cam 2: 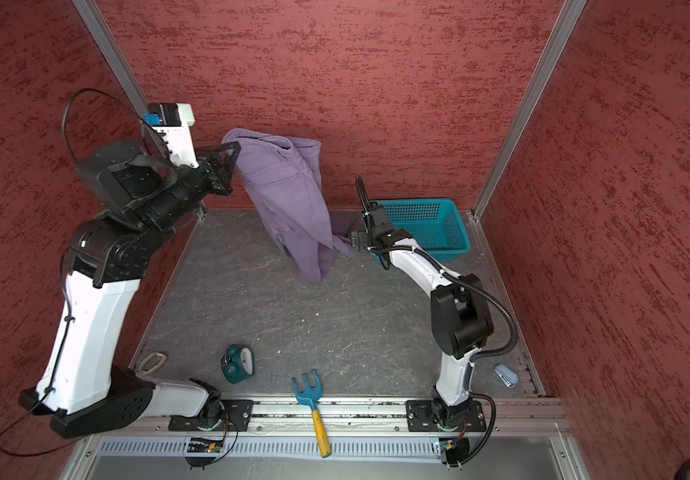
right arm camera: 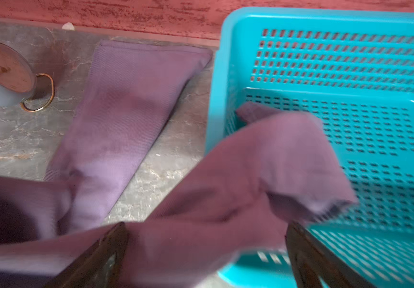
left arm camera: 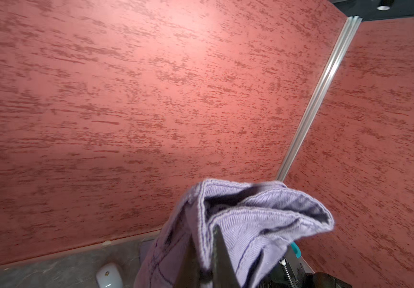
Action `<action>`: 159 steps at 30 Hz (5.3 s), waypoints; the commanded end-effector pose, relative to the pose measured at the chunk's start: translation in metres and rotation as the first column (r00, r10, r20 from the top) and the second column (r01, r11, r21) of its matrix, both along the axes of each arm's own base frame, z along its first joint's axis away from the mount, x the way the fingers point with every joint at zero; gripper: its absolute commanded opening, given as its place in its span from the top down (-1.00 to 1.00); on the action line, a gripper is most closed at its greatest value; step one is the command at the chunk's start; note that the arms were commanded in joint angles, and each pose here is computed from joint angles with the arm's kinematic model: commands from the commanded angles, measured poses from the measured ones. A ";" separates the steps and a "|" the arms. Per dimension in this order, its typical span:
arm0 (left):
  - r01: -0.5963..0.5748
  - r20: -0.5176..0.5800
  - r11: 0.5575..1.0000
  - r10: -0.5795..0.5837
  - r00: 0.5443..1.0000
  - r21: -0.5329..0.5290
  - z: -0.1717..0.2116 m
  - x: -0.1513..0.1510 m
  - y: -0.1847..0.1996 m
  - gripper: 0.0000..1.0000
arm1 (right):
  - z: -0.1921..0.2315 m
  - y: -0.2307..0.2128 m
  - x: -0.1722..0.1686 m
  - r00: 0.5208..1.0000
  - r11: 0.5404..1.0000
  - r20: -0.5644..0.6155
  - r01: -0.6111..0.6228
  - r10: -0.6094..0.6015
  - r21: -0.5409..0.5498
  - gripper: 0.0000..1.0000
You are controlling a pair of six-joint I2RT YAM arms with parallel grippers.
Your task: Fold and stack the trousers
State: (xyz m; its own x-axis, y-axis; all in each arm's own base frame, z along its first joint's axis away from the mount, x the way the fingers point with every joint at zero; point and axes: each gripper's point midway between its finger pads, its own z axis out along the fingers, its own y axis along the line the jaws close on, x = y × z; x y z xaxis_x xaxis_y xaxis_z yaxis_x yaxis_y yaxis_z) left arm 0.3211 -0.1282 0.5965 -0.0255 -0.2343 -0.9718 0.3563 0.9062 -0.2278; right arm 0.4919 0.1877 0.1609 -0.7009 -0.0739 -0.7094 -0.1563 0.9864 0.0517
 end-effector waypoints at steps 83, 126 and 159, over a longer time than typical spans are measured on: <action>0.525 -0.848 0.851 -0.270 0.456 0.011 -0.471 0.145 -0.278 -0.56 | 0.017 -0.135 -0.036 0.947 0.862 -0.218 0.307 -0.236 0.403 -0.09; 0.045 -0.797 0.990 -0.133 0.589 -0.132 -0.378 0.038 -0.047 0.95 | -0.043 0.003 0.007 0.983 0.982 -0.173 0.087 -0.058 0.168 0.21; 0.337 -0.841 0.936 -0.259 0.476 -0.098 -0.397 -0.028 -0.145 0.70 | 0.032 -0.035 0.042 0.988 0.977 0.014 0.150 -0.154 0.149 0.10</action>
